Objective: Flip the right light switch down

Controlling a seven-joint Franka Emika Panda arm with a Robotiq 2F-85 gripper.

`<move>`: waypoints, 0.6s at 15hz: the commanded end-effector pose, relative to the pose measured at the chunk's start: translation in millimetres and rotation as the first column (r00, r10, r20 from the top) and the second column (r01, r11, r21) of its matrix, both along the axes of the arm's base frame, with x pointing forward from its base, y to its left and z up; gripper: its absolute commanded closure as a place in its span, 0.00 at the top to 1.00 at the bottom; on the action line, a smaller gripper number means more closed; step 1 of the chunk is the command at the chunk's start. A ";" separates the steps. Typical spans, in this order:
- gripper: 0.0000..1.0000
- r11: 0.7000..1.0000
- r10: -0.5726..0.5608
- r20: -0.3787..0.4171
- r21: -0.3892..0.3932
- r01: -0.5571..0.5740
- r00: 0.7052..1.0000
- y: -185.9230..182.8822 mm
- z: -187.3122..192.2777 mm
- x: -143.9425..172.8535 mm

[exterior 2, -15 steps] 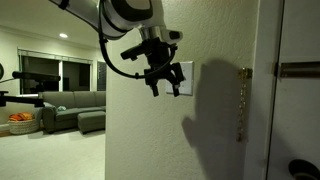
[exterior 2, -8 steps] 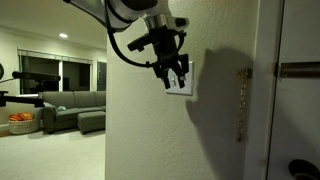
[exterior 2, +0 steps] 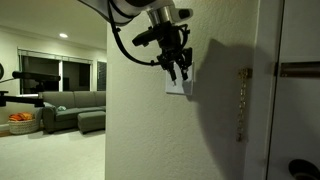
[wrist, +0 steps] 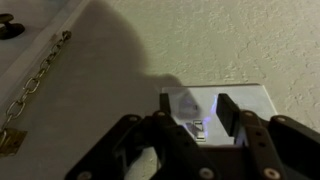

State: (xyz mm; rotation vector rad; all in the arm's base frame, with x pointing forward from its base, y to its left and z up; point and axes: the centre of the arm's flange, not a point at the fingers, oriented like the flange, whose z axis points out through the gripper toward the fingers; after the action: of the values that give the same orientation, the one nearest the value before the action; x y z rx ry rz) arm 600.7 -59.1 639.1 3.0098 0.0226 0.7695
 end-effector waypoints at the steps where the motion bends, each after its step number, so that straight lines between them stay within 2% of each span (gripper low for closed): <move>1: 0.22 1.000 0.010 0.054 0.016 -0.010 0.999 -2.2 6.5 0.6; 3: 0.08 1.000 0.011 0.071 0.016 -0.012 0.997 -1.7 9.9 -0.2; 7: 0.02 1.000 0.013 0.101 0.010 -0.014 0.995 -1.8 18.4 -1.3; 9: 0.06 1.000 0.015 0.116 0.009 -0.016 0.993 -1.8 22.0 -0.8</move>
State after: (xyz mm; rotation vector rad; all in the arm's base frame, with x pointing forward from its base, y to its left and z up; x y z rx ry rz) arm 603.6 -59.0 653.7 2.9824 0.0145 0.8839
